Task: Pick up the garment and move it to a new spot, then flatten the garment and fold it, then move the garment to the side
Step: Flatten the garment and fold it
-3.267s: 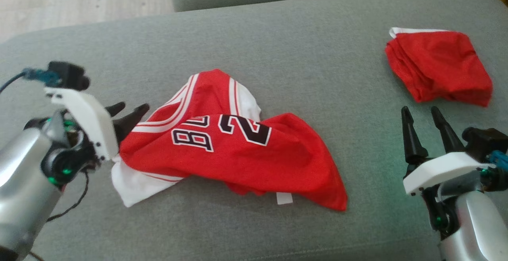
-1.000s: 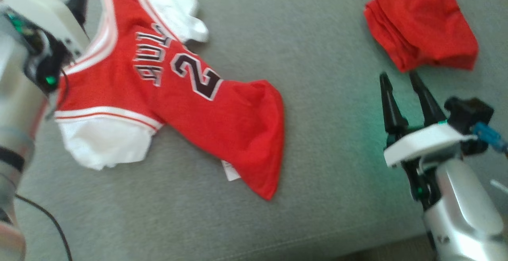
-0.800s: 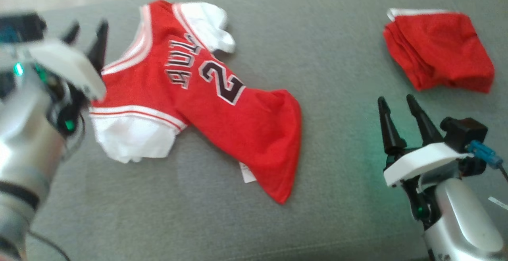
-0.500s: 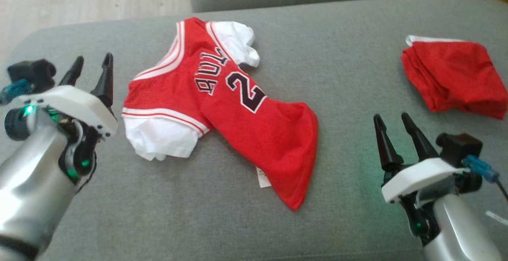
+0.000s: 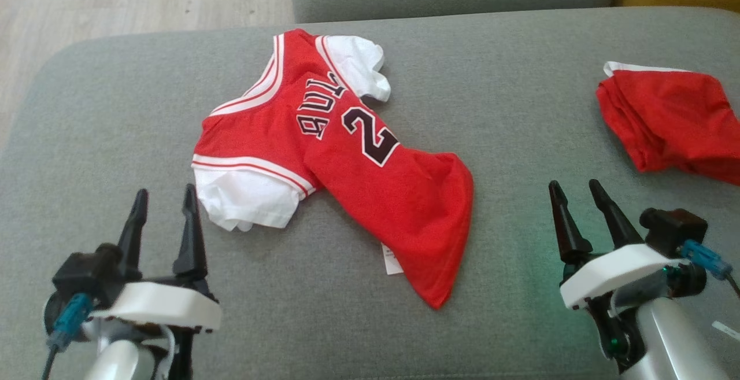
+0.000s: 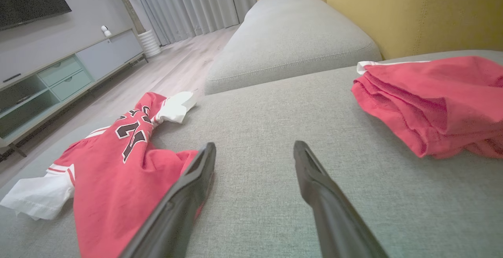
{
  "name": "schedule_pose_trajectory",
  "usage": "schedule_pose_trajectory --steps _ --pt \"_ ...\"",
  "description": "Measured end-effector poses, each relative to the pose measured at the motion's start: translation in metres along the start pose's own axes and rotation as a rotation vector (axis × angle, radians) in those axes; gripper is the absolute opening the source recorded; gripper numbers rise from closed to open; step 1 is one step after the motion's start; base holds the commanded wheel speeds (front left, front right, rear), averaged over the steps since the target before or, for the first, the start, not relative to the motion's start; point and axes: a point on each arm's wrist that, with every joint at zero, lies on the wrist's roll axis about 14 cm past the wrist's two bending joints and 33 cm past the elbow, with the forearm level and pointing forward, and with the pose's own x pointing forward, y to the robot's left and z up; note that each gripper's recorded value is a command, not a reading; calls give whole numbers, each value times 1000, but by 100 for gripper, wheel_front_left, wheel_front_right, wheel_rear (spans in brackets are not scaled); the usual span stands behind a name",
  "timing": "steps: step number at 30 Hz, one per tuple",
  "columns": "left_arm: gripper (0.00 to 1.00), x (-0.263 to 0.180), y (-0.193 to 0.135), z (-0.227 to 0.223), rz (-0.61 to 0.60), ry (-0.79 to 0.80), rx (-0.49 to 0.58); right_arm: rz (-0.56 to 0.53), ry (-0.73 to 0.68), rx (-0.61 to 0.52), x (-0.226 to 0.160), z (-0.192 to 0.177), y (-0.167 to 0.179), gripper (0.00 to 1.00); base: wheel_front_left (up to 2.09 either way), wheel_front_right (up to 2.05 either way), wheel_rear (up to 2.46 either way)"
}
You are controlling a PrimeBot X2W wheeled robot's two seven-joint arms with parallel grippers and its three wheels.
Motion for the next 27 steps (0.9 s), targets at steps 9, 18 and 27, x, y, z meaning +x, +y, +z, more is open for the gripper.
schedule_pose_trajectory --steps 9,18,27 --pt "100 -6 -3 -1 -7 -23 -25 119 174 34 20 -22 38 100 0 0 0" --pt "100 -17 12 -15 55 6 -42 137 580 29 52 -73 48 100 0 0 0" --pt "100 -29 38 -18 141 13 -28 182 749 79 62 -95 75 42 0 0 0"
